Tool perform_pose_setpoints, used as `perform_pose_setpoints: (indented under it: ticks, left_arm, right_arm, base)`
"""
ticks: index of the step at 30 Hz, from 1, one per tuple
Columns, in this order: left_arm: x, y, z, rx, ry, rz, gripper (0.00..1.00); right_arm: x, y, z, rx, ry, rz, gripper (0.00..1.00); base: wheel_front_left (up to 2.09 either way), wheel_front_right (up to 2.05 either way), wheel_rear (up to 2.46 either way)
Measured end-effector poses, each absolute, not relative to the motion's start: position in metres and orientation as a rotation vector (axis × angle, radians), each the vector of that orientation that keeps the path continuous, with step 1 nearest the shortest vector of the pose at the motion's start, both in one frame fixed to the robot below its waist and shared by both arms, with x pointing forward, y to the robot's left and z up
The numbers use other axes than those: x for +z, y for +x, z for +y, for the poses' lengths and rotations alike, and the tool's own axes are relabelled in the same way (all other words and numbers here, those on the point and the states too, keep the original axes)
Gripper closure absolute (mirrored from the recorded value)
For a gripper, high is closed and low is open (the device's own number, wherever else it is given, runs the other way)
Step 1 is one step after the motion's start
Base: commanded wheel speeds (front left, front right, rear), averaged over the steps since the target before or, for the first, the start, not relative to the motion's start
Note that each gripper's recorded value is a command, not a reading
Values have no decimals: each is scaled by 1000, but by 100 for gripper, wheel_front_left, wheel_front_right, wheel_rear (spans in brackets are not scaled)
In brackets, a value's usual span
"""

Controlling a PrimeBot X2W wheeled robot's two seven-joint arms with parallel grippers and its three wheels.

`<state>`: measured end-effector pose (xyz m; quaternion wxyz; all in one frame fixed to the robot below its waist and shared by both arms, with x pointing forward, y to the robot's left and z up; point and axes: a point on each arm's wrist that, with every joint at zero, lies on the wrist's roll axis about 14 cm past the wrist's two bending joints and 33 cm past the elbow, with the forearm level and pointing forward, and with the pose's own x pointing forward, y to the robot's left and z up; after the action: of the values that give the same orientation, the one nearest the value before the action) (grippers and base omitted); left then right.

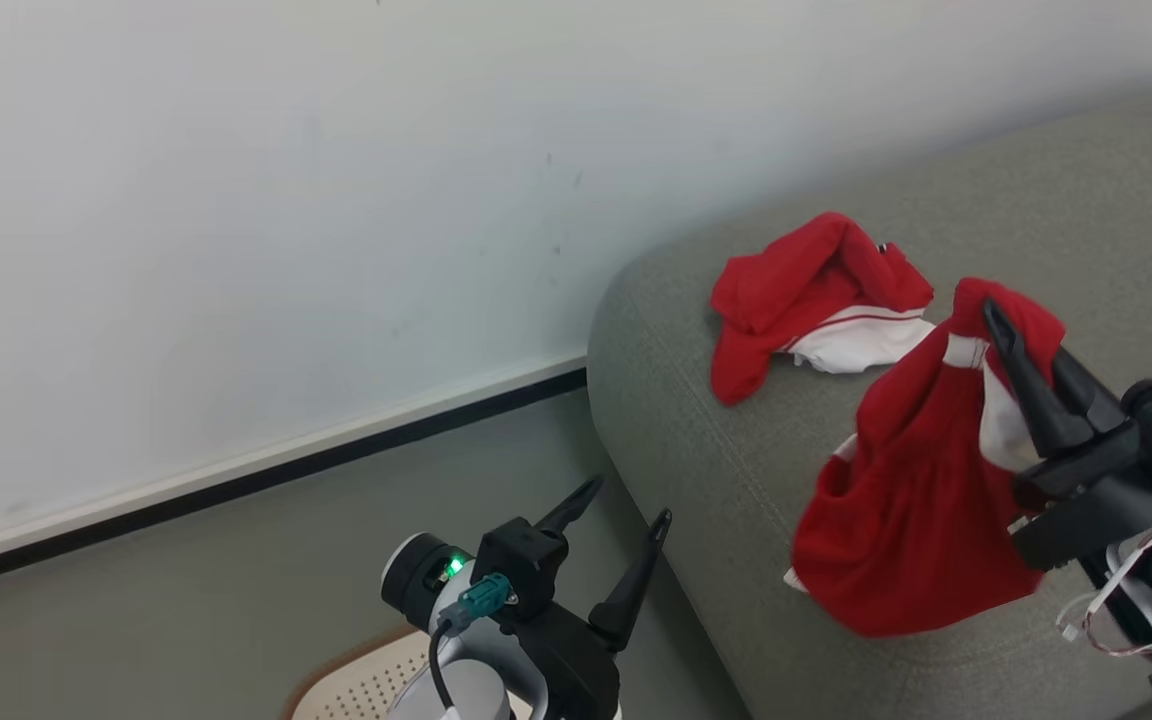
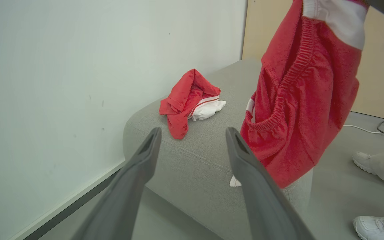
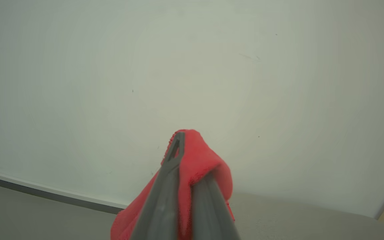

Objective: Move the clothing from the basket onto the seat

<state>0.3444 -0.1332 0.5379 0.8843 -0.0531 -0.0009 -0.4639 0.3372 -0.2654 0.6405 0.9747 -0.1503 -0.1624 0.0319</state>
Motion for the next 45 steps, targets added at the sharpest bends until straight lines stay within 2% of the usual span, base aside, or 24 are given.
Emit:
perform_pose_setpoints:
  ticks: [13,19,26,37,45]
  left_arm:
    - [516,340,-155,-1057,-143,41,0]
    - [510,359,-151,-1050,-147,31,0]
    - [502,388,-136,-1024,-112,5,0]
    - [496,431,-116,-977,-102,-39,0]
    - [464,455,-104,-947,-115,15,0]
  right_arm:
    - [667,369,-324,-48,-340,-266,100]
    - [691,396,-361,-127,-386,-253,100]
    - [700,440,-392,-192,-347,-221,100]
    - [659,528,-400,-235,-264,-122,100]
    - [577,579,-389,-267,-186,6,100]
  base:
    - [0,0,0]
    - [0,0,0]
    - [0,0,0]
    - [0,0,0]
    - [0,0,0]
